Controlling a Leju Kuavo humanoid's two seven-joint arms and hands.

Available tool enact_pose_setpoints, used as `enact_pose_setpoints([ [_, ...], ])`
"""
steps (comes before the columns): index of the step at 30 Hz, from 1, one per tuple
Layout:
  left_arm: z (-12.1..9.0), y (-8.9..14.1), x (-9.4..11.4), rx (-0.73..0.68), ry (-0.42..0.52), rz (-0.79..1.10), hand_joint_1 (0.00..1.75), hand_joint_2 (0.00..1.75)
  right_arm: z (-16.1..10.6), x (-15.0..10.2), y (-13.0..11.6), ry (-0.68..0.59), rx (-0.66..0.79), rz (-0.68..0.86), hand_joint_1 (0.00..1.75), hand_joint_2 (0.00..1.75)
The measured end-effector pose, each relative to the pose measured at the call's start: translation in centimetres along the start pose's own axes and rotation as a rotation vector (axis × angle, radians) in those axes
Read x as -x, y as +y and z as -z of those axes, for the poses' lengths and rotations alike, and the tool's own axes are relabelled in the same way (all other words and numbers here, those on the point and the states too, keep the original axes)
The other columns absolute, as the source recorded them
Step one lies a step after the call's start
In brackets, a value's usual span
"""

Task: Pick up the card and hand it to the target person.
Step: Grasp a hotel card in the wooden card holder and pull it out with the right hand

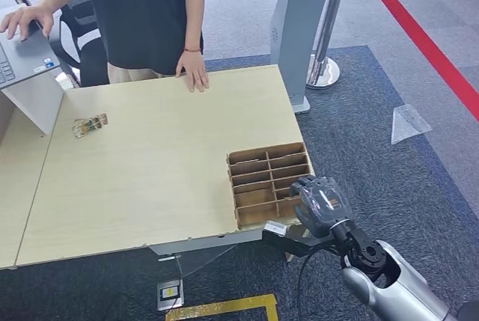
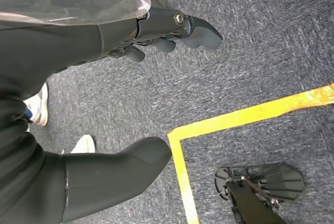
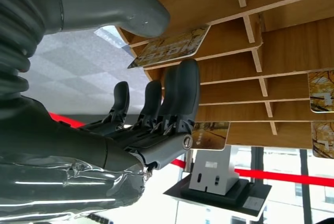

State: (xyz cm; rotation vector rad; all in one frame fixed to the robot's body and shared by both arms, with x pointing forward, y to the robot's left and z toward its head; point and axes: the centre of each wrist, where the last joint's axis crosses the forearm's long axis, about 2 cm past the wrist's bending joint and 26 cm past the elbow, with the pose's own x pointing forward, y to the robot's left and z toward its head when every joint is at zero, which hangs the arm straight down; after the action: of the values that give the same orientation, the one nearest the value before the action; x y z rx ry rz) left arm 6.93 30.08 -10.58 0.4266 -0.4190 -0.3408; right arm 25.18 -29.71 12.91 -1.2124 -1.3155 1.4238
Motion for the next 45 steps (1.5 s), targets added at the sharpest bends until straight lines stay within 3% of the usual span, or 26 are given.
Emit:
enact_pose_setpoints([
  [14,0.0,-0.1,0.0,0.002,-0.006,0.0,0.0,1.75,0.0,0.1,0.3,0.005,-0.014,0.004,0.82,1.75],
  [22,-0.1,-0.3,-0.1,0.006,-0.013,-0.002,0.0,1.75,0.1,0.2,0.4,0.007,-0.019,0.002,0.9,1.75],
  [30,-0.2,-0.5,-0.2,0.01,-0.015,-0.003,0.0,1.75,0.7,0.3,0.3,0.006,-0.016,0.004,1.11,1.75],
  [36,-0.2,-0.6,-0.3,0.012,-0.018,-0.005,0.0,1.75,1.2,0.3,0.1,0.009,-0.008,0.005,1.55,1.75],
  [45,-0.3,-0.8,-0.3,0.012,-0.023,-0.008,0.0,1.75,1.7,0.2,0.0,0.008,0.0,-0.002,1.6,1.75],
])
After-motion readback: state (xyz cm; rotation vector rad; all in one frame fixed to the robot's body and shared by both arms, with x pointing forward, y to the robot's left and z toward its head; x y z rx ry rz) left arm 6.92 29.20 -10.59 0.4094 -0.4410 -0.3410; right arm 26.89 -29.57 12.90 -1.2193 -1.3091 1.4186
